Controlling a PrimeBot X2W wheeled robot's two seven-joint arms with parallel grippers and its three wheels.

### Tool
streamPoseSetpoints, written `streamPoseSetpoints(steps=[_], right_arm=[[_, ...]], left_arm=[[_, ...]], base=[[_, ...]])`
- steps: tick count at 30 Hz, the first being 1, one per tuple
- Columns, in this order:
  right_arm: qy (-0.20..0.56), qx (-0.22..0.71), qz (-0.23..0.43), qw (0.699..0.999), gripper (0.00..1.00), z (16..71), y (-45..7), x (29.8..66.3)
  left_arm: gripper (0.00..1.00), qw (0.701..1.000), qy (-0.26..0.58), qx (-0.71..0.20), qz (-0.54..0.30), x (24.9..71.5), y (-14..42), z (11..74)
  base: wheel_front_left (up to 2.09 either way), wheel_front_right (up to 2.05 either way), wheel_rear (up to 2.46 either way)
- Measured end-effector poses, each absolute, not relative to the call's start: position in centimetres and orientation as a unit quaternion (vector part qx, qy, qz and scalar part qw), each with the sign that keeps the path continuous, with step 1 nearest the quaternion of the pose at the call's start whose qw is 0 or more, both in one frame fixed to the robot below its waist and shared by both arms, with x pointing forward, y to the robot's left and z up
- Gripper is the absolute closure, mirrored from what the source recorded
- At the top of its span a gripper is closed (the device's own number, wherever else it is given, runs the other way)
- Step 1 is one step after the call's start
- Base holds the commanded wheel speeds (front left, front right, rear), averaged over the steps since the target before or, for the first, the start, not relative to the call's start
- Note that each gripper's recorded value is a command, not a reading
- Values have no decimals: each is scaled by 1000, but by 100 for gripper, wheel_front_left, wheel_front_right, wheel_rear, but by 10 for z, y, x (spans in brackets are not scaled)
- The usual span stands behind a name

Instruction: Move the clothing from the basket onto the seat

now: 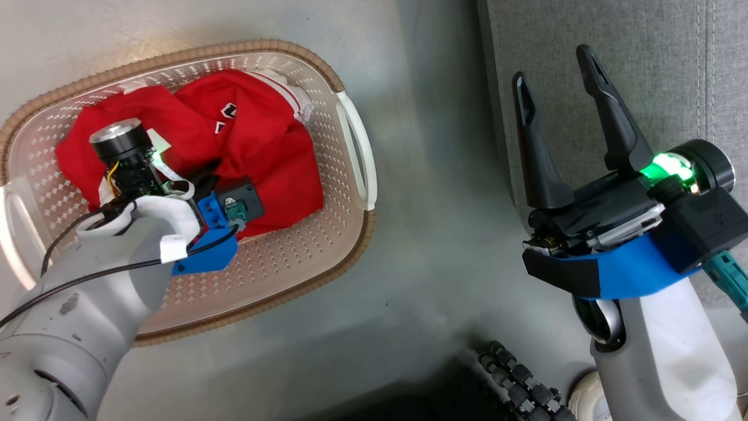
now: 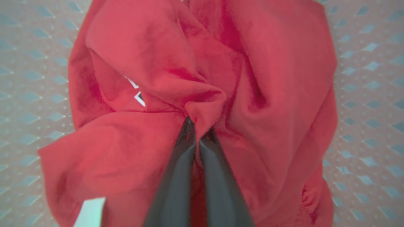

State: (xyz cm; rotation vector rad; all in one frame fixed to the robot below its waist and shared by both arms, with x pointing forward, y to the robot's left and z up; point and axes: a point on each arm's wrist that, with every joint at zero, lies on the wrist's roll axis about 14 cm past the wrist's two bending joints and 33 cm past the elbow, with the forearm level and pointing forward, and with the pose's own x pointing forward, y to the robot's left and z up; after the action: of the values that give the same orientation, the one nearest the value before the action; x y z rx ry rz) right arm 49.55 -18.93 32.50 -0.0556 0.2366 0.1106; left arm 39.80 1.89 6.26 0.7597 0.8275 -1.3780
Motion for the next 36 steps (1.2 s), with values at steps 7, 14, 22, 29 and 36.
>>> streamPoseSetpoints(steps=[7, 14, 22, 29, 36], right_arm=[[102, -32, 59, 992, 0, 337, -186, 500], [79, -30, 69, 994, 0, 358, -177, 505], [49, -30, 82, 995, 0, 389, -164, 506], [28, -27, 90, 995, 0, 418, -154, 495], [8, -22, 97, 995, 0, 445, -145, 479]], left_arm=[[100, 659, 344, 308, -593, 408, 6, 87], [100, 709, 336, 260, -563, 418, -2, 126], [100, 775, 305, 189, -520, 431, -11, 190], [100, 825, 275, 148, -471, 437, -3, 245], [100, 872, 227, 108, -420, 444, 8, 304]], base=[[0, 0, 0], [0, 0, 0], [0, 0, 0], [0, 0, 0], [0, 0, 0]])
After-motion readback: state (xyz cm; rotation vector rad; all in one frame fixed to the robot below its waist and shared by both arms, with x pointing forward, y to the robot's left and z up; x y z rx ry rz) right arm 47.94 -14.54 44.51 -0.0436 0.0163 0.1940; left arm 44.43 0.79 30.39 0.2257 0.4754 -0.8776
